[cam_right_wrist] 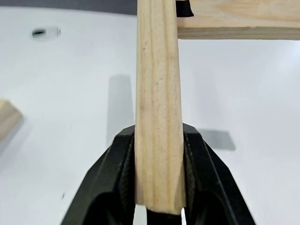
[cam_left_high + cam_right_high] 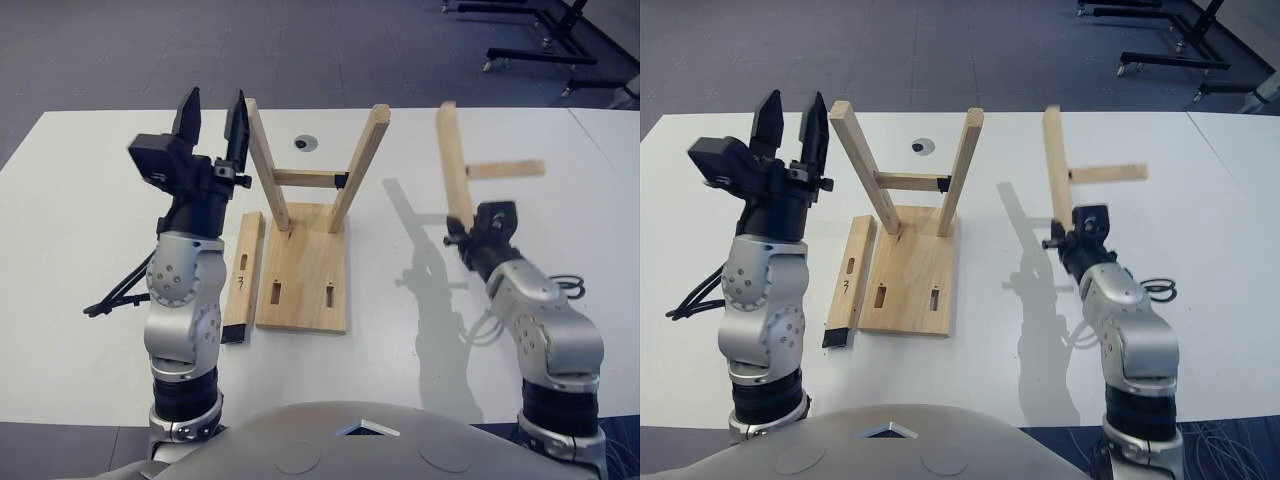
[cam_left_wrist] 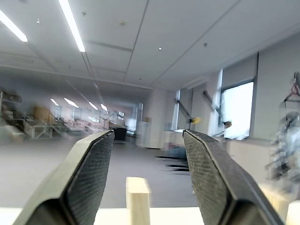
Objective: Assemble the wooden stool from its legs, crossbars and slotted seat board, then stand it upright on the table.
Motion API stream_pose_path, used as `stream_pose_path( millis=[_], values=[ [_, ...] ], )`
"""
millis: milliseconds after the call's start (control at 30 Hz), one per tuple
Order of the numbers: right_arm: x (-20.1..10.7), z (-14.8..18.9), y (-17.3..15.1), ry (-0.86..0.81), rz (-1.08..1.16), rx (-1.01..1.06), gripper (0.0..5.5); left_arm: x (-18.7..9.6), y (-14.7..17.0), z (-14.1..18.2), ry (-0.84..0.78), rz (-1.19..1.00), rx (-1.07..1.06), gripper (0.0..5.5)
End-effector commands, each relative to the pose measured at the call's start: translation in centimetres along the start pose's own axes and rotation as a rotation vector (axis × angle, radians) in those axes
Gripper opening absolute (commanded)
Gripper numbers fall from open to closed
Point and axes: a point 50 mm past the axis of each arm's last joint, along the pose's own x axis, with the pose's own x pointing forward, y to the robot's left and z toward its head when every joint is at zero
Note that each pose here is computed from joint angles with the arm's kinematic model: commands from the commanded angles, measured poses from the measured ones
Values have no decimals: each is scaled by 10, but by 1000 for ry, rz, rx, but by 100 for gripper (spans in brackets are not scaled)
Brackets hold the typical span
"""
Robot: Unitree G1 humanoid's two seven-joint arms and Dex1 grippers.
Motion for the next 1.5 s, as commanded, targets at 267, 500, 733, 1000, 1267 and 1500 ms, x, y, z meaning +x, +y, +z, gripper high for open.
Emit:
stream_pose_path(
  millis=[267,500,733,1000,1267,1500],
  values=[
    [17,120,16,-772,1,-183,103,53,-15,35,140,-602,-607,268],
    [-1,155,51,-1050,160,-302,103,65,-19,54,236,-985,-541,268],
    [-16,142,88,-1119,352,-400,103,87,-18,49,242,-999,-363,268],
    [-16,132,99,-1117,387,-440,103,95,-18,45,224,-970,-404,268],
    [-14,129,103,-1118,388,-441,103,87,-29,49,244,-1082,-471,268],
    [-15,126,106,-1119,389,-450,103,95,-25,41,251,-1008,-405,320]
  ],
)
